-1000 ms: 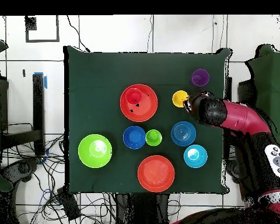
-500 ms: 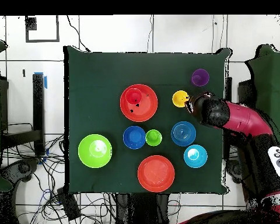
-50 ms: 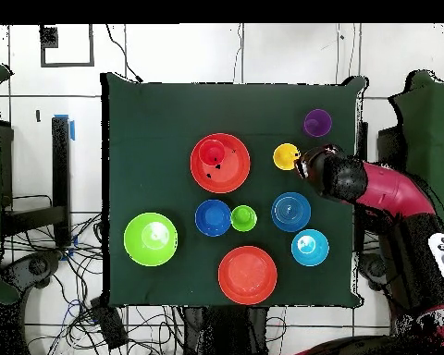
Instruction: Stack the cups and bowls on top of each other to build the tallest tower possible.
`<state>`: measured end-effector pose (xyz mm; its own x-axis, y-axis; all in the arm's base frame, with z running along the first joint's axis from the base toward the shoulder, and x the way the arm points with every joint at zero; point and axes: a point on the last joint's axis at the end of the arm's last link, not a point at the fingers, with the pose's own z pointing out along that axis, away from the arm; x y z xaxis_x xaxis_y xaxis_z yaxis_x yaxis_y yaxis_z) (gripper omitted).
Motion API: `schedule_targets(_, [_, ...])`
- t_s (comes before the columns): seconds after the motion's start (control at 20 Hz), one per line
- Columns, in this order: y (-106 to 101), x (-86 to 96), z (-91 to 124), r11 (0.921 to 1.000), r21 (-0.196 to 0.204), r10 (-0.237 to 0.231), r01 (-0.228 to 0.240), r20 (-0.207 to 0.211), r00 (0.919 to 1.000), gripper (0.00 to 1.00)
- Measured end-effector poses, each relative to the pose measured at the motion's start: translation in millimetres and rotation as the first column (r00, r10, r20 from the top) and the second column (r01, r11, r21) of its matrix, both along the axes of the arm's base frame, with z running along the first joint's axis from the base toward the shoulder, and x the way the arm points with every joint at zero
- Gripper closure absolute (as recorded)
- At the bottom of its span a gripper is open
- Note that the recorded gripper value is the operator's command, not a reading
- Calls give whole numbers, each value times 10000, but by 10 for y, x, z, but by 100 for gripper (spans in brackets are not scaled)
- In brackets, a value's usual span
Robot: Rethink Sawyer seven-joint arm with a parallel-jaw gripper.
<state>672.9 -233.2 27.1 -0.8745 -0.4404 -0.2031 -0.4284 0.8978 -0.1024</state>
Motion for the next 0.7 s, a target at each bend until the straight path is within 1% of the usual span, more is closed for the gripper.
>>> schedule_targets(0.7, [124, 67, 23, 9997, 203, 137, -140, 135, 9998, 0])
